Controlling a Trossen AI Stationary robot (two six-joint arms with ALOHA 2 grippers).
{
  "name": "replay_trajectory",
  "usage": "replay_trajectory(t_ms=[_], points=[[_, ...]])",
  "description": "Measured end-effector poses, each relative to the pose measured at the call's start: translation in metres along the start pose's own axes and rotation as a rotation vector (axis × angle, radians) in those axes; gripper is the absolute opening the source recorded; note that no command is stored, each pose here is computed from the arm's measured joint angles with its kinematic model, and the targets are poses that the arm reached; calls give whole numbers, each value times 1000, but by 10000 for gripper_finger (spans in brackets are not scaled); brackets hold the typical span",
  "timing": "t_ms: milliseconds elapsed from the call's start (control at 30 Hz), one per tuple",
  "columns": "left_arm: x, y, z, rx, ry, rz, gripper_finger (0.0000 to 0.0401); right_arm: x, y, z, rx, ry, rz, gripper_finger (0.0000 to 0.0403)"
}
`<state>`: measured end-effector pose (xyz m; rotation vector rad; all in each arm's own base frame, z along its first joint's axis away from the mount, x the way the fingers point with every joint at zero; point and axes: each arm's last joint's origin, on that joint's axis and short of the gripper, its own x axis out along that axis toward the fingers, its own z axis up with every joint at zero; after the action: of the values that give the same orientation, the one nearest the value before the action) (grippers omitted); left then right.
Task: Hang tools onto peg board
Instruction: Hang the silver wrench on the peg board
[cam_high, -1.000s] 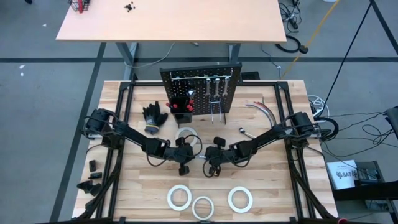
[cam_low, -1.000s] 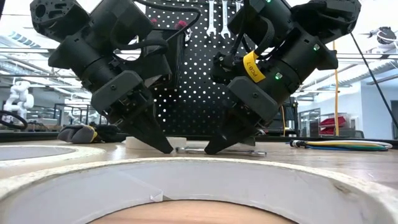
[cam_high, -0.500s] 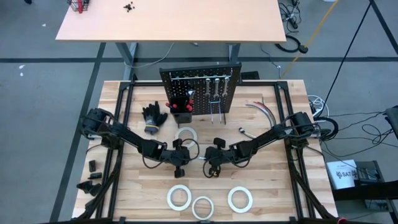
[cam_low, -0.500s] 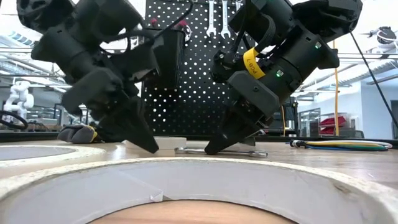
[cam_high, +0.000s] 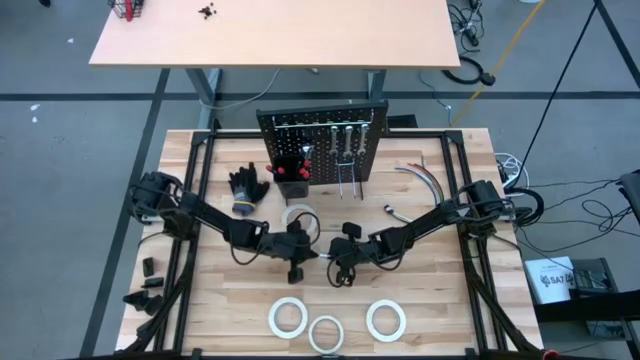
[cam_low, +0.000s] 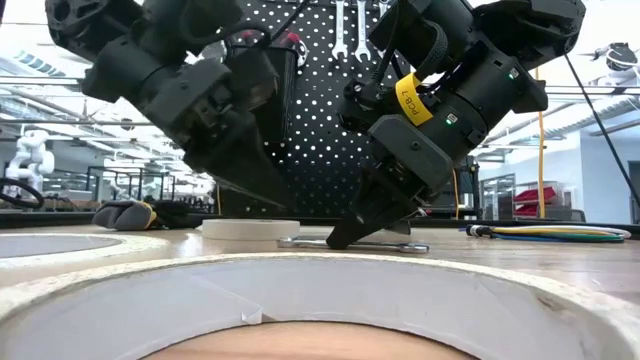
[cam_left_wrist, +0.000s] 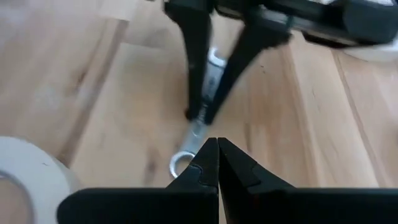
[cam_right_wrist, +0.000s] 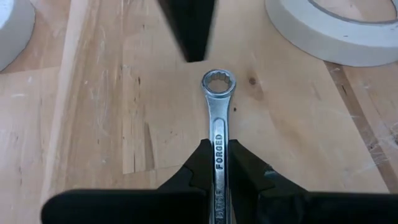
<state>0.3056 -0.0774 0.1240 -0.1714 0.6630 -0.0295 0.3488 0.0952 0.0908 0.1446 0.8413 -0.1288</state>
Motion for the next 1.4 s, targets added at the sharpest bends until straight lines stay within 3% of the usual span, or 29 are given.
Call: replay_trajectory(t_ms=[300, 567, 733, 1400], points=[[1, 18, 1, -32, 45, 12, 0, 0, 0, 0, 4, 0, 7, 25], [1, 17, 1, -31, 53, 4, 0, 1, 1, 1, 10, -15, 20, 121], [6, 18, -3, -32, 68, 1, 0, 1, 2, 3, 15, -33, 26, 151], [20, 19, -20, -34, 157, -1, 0, 1, 2, 4, 20, -36, 26, 160]])
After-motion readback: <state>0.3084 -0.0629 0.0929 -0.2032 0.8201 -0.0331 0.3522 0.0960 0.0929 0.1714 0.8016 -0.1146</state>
